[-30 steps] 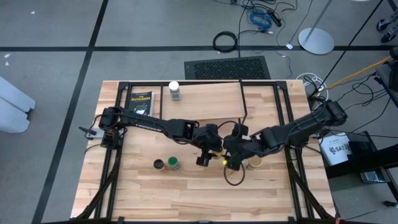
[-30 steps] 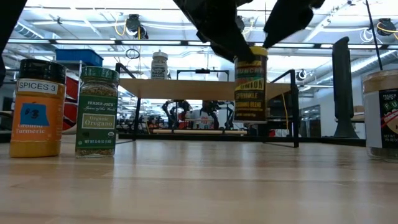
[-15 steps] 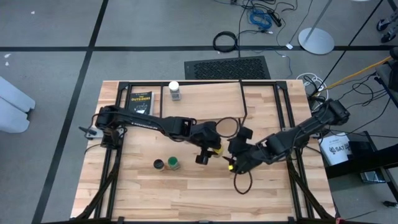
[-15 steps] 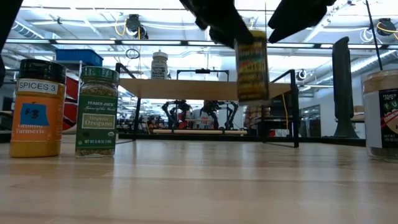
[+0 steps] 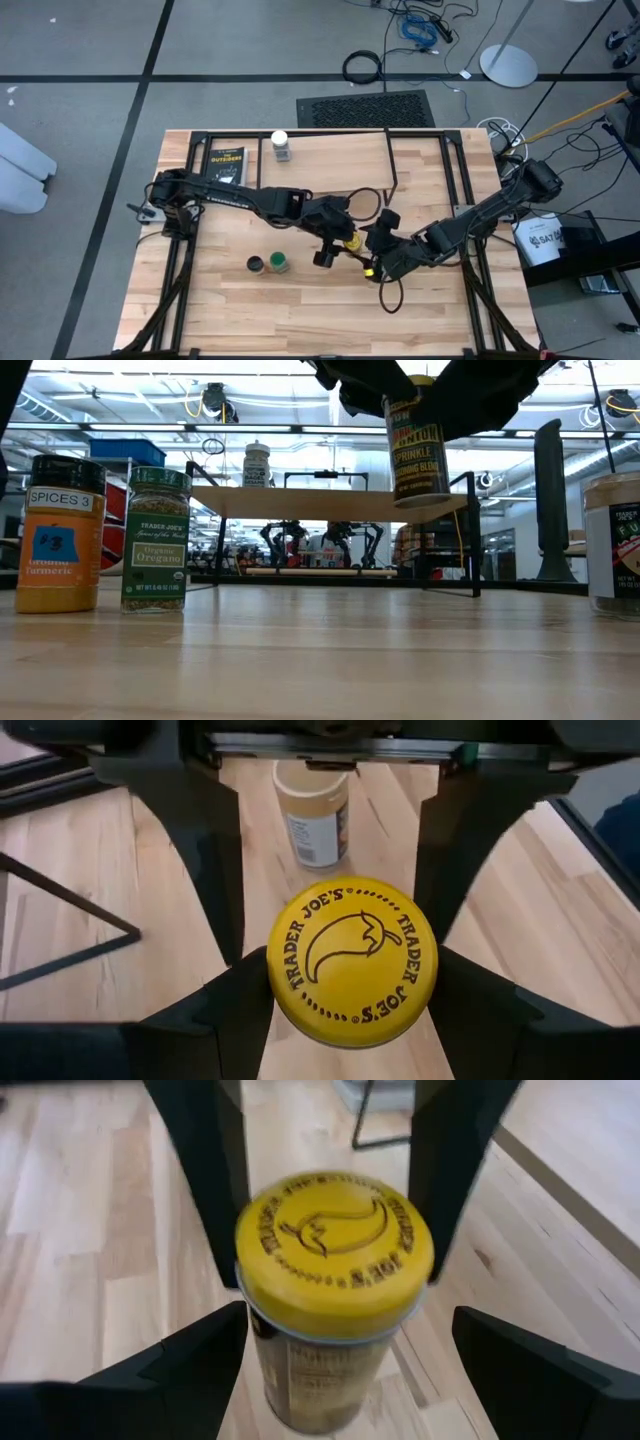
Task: Shelf spices
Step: Remove the yellow seasoning bottle from the shelf
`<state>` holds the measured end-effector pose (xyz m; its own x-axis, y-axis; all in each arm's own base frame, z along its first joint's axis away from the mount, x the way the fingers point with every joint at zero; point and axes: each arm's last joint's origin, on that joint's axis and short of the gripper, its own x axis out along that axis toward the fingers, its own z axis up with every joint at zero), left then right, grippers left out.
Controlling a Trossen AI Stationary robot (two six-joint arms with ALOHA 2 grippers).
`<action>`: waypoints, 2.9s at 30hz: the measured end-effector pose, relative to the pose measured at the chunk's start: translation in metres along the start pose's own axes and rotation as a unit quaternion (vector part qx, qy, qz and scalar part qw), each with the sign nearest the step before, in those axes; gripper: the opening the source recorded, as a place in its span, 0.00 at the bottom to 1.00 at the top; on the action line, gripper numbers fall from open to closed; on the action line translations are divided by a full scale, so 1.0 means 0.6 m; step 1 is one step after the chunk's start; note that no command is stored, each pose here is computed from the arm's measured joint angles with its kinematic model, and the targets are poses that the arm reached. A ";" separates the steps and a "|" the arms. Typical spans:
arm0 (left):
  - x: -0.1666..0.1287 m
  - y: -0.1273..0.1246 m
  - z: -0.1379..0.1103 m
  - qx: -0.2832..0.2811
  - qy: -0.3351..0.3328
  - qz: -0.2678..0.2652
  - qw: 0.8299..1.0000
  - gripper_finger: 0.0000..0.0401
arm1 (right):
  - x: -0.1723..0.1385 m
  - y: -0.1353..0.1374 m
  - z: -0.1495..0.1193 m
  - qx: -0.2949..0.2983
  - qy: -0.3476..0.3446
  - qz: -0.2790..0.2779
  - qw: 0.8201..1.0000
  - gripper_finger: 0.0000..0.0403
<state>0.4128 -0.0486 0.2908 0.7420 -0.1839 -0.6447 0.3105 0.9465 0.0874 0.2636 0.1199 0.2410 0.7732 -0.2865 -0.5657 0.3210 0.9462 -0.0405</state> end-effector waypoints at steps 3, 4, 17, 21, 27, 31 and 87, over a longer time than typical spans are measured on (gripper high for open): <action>0.000 0.000 -0.001 0.004 0.002 -0.001 1.000 0.59 | 0.003 -0.002 0.000 0.001 0.001 0.002 1.000 0.83; 0.000 0.000 -0.001 0.004 0.002 -0.001 1.000 0.59 | 0.003 -0.003 0.000 0.002 0.001 0.002 1.000 0.81; 0.000 0.000 -0.001 0.008 0.002 0.001 1.000 0.59 | 0.004 -0.002 0.001 0.002 0.007 0.016 1.000 0.50; 0.000 0.000 0.000 0.008 0.001 0.001 1.000 0.59 | 0.004 -0.002 0.001 0.002 0.007 0.017 1.000 0.47; 0.000 0.000 0.000 0.007 0.000 0.000 1.000 0.60 | 0.004 -0.001 0.000 0.005 0.011 0.023 1.000 0.49; 0.000 -0.001 0.001 0.008 -0.002 0.000 1.000 0.64 | 0.004 -0.001 0.000 0.006 0.011 0.024 1.000 0.48; -0.126 -0.042 0.032 0.030 -0.017 0.062 0.998 0.68 | -0.056 0.022 -0.075 0.042 0.097 -0.026 0.994 0.48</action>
<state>0.3601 -0.0638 0.3521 0.7961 -0.0771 -0.6003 0.2496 0.9454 0.2097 0.2170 0.1487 0.2222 0.6367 -0.2921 -0.7136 0.4084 0.9128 -0.0093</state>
